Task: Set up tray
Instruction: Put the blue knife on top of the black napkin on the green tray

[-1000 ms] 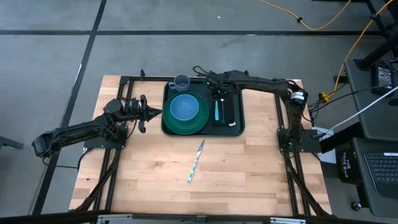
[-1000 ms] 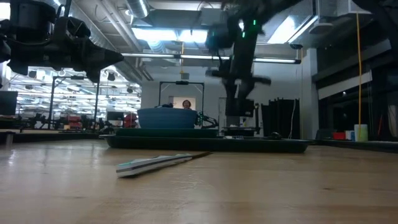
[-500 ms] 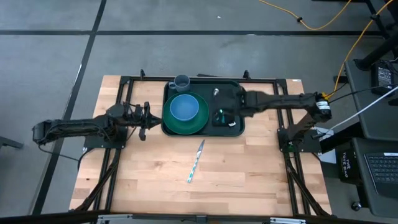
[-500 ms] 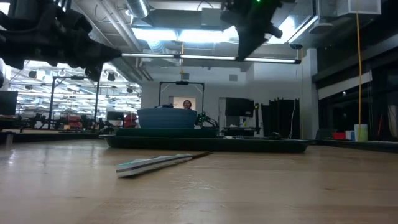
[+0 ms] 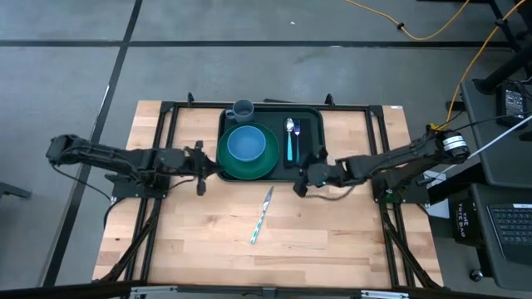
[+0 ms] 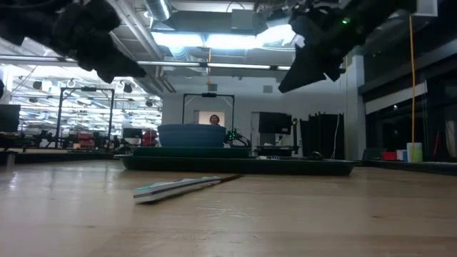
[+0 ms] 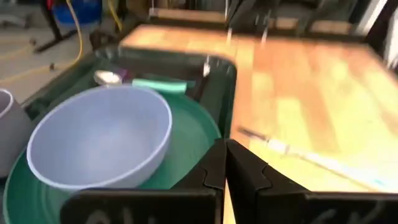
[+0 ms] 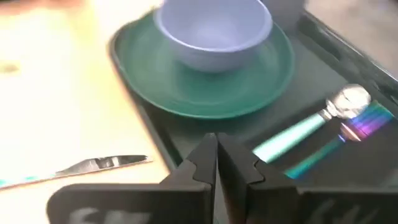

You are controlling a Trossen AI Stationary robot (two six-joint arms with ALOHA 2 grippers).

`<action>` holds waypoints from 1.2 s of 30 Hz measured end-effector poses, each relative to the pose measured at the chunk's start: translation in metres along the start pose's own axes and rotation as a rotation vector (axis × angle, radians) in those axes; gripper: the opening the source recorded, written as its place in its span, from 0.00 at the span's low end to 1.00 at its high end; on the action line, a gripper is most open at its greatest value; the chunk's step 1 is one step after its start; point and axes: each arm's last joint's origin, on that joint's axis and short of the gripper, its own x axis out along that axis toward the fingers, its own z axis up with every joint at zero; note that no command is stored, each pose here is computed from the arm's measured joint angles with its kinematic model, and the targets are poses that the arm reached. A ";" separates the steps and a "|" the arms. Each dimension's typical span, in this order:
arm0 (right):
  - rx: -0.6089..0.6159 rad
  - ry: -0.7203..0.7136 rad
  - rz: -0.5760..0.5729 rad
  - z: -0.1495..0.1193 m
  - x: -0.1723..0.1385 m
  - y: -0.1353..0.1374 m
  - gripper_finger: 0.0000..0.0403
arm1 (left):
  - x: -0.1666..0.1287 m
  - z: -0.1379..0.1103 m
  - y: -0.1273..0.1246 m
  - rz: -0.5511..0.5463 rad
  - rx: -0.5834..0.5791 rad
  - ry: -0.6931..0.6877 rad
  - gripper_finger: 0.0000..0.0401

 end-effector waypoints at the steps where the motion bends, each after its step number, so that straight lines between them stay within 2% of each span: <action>1: -0.013 -0.024 0.016 -0.004 0.000 0.001 0.05 | 0.003 0.004 -0.003 0.002 0.017 0.033 0.01; 6: -0.026 -0.130 0.060 -0.020 0.006 0.000 0.06 | 0.023 0.023 -0.015 -0.004 0.100 0.147 0.01; 10: -0.035 -0.163 0.071 -0.034 0.010 -0.004 0.06 | 0.043 0.037 -0.022 0.023 0.069 0.244 0.01; 17: -0.048 -0.208 0.073 -0.062 0.014 -0.016 0.06 | 0.071 0.047 -0.029 0.127 -0.024 0.575 0.01; 19: -0.038 -0.221 0.054 -0.067 0.015 -0.019 0.06 | 0.081 0.048 -0.033 0.129 -0.063 0.633 0.01; 26: -0.040 -0.225 0.024 -0.069 0.016 -0.023 0.06 | 0.110 0.054 -0.053 0.108 -0.298 0.723 0.01; 32: -0.078 -0.227 0.003 -0.067 0.018 -0.027 0.06 | 0.115 0.062 -0.083 0.130 -0.335 0.784 0.01; 36: -0.077 -0.221 -0.010 -0.067 0.020 -0.030 0.06 | 0.117 0.070 -0.105 0.157 -0.347 0.756 0.01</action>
